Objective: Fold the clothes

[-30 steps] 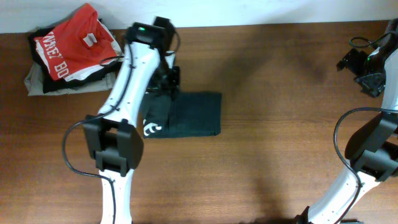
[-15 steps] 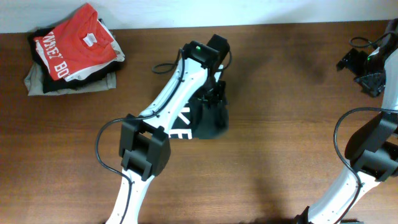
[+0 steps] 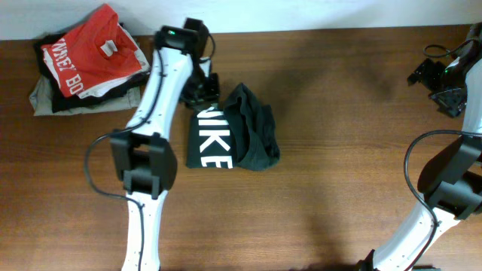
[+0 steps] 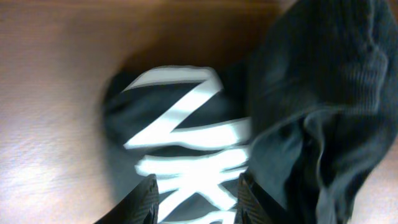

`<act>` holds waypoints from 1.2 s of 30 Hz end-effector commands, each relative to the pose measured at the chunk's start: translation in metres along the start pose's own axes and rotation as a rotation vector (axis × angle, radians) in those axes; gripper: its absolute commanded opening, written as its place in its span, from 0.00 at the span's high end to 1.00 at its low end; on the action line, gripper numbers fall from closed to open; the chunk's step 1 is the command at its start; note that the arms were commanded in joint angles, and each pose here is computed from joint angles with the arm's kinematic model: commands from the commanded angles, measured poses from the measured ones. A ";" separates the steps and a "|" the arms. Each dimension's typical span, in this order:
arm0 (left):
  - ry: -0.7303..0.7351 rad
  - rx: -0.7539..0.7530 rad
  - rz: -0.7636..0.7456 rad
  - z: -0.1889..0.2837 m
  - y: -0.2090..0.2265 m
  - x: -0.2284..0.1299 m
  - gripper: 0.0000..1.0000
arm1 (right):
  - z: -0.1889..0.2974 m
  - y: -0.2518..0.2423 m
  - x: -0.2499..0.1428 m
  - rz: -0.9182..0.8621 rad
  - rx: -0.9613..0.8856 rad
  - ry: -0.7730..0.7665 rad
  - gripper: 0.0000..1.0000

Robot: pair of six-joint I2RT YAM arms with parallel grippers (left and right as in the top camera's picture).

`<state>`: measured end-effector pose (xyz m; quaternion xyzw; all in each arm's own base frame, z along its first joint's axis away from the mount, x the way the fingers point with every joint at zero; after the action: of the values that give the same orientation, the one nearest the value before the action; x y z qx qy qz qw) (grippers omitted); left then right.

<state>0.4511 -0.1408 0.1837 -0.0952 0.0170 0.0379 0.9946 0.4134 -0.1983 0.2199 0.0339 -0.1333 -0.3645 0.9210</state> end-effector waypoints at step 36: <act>0.079 -0.064 -0.233 0.016 -0.049 -0.032 0.38 | 0.012 0.000 0.002 0.010 -0.003 -0.034 0.01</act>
<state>0.4274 -0.1972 0.2356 -0.0817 -0.0312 -0.0747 0.9934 0.4134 -0.1983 0.2199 0.0339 -0.1333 -0.3645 0.9210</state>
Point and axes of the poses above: each gripper's point midway between its finger pads, its own z axis back along the fingers, its own y axis along the line the jaws close on, x = y × z, the point moved 9 cm from there along z, back along the fingers, and after that the axes turned 3 degrees about z, right-handed, at the moved point
